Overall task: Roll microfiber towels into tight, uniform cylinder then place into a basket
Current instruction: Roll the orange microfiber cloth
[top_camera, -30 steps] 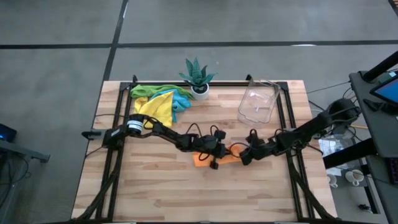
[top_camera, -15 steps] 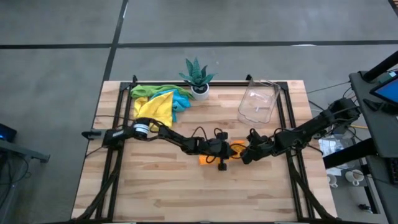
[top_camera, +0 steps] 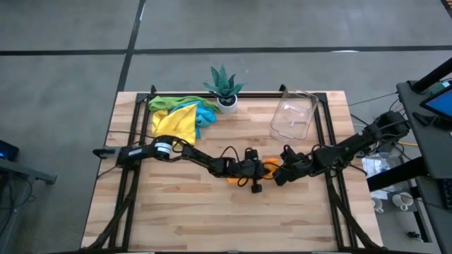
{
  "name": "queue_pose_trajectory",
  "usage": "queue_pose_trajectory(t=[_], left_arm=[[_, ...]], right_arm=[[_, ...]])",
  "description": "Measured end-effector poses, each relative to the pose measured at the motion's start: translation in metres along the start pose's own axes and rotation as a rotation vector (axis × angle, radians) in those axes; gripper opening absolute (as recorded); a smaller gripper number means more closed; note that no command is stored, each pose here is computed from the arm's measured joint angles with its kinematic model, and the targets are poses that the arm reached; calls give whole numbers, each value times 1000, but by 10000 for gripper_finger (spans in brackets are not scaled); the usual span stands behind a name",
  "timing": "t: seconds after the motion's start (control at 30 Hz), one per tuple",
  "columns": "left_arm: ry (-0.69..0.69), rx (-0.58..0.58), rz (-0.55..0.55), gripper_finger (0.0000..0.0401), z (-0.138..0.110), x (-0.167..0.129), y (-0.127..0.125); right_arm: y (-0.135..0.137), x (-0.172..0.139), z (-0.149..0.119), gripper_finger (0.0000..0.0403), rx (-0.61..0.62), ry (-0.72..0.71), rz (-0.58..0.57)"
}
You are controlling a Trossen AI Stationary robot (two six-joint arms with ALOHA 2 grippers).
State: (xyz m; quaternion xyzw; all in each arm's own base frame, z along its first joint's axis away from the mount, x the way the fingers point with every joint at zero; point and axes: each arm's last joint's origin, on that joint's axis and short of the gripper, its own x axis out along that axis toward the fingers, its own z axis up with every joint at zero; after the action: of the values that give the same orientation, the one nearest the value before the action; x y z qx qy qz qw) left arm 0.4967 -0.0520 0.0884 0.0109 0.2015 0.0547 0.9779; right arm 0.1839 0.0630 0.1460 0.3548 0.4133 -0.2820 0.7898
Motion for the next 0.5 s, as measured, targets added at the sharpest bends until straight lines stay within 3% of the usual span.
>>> queue_pose_trajectory(t=[0.5], left_arm=[[7, -26, 20, 0, -2, 1, 2]], right_arm=[[24, -7, 10, 12, -30, -1, 10]])
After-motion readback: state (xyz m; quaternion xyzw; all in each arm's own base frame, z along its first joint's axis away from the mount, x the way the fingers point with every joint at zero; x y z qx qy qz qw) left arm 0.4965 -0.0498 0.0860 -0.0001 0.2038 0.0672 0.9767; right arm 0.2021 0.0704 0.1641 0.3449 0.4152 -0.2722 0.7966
